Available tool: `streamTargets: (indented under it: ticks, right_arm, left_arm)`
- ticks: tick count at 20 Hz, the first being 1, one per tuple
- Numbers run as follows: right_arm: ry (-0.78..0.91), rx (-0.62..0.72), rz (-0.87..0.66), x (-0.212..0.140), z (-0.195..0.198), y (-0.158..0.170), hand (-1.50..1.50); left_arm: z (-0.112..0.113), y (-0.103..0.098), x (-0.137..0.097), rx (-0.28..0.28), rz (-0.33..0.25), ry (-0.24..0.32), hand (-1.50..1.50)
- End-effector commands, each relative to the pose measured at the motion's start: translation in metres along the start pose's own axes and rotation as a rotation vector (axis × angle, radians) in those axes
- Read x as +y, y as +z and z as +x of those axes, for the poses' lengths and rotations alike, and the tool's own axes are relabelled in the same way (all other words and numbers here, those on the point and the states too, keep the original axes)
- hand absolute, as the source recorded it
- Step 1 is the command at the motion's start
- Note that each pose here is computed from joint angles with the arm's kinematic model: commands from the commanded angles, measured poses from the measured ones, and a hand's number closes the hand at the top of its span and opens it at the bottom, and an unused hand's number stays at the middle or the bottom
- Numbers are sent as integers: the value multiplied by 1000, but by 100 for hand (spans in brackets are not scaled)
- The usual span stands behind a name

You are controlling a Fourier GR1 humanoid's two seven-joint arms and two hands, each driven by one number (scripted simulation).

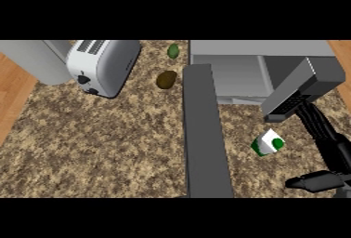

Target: Pick up the milk, place it into the microwave and close the microwave

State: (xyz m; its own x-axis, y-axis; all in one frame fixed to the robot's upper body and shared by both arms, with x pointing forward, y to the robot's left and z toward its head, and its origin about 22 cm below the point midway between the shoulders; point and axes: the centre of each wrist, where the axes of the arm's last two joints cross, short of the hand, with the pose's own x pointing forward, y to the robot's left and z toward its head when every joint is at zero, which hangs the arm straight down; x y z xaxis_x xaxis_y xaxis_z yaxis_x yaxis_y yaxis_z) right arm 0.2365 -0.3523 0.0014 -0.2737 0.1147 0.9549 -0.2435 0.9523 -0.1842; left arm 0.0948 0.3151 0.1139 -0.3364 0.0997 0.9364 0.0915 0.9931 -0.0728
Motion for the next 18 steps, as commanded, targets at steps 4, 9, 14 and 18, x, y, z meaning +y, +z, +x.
streamTargets:
  ticks: [4, 9, 14, 18]
  right_arm:
    - [58, 88, -11, -10, -59, 26, -150]
    - [56, 90, 20, -1, -95, 31, -150]
    - [133, 100, 26, 2, -117, 38, -150]
    - [135, 96, 30, -6, -119, 26, -150]
  left_arm:
    - [21, 12, 6, -44, -35, 45, -150]
    - [24, 18, 12, -52, -20, 42, -150]
    - [15, 14, 11, -54, -31, 47, -150]
    - [24, 26, 19, -66, -36, 48, -150]
